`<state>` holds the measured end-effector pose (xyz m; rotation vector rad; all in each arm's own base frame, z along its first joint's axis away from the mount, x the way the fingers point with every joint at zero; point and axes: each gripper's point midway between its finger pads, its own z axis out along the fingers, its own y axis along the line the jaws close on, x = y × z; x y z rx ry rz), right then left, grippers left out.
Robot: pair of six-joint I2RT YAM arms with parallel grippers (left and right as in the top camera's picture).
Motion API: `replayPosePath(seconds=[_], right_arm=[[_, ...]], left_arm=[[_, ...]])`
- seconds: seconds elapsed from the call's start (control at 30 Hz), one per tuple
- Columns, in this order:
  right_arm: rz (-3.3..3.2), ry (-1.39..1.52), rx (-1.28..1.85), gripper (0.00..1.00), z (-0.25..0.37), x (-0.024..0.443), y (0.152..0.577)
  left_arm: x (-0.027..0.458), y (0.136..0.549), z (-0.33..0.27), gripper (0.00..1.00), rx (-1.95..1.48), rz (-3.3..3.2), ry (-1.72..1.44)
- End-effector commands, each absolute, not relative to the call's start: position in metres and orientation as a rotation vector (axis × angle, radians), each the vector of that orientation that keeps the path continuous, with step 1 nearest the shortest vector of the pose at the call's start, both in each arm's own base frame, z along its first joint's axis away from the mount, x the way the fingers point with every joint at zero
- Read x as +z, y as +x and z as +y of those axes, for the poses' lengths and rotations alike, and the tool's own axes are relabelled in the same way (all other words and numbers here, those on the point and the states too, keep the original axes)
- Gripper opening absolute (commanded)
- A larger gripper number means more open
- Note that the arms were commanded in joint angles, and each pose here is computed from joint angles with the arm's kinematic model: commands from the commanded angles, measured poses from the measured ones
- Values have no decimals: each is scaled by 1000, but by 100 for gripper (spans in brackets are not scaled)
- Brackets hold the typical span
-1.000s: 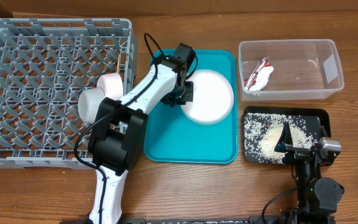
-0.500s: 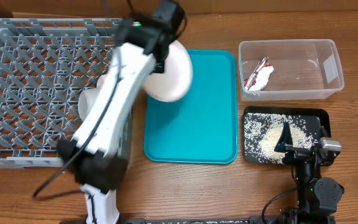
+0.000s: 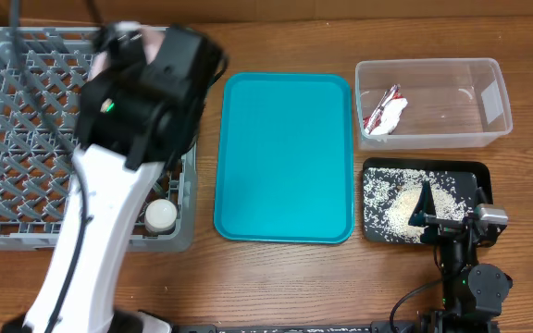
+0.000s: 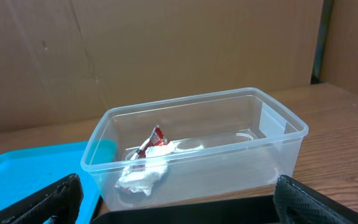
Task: Sort waste into correct bins and load items into the dishwasher
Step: 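Lift the large white plate off the tray toward the rack, then stand the large plate upright in the rack and open the gripper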
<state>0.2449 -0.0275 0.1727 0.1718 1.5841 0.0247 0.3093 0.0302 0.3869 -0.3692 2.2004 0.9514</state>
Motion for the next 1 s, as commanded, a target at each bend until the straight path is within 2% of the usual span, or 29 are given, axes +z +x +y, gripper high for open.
replayPosePath(seconds=[0.0,0.13,0.33,0.57,0.97], right_arm=[[1581,183,23,100,-29,171,245],[1581,183,23,100,-29,171,245],[1581,183,23,100,-29,171,245],[1581,184,23,100,-29,171,245],[1581,184,23,100,-29,171,245]], left_arm=[[389,286,73,4,1078,2047,-608],[355,292,98,4,1227,2016,-700],[332,313,120,4,1525,1923,-629],[284,346,142,4,1643,1955,-648],[242,368,145,4,1711,2003,-601]])
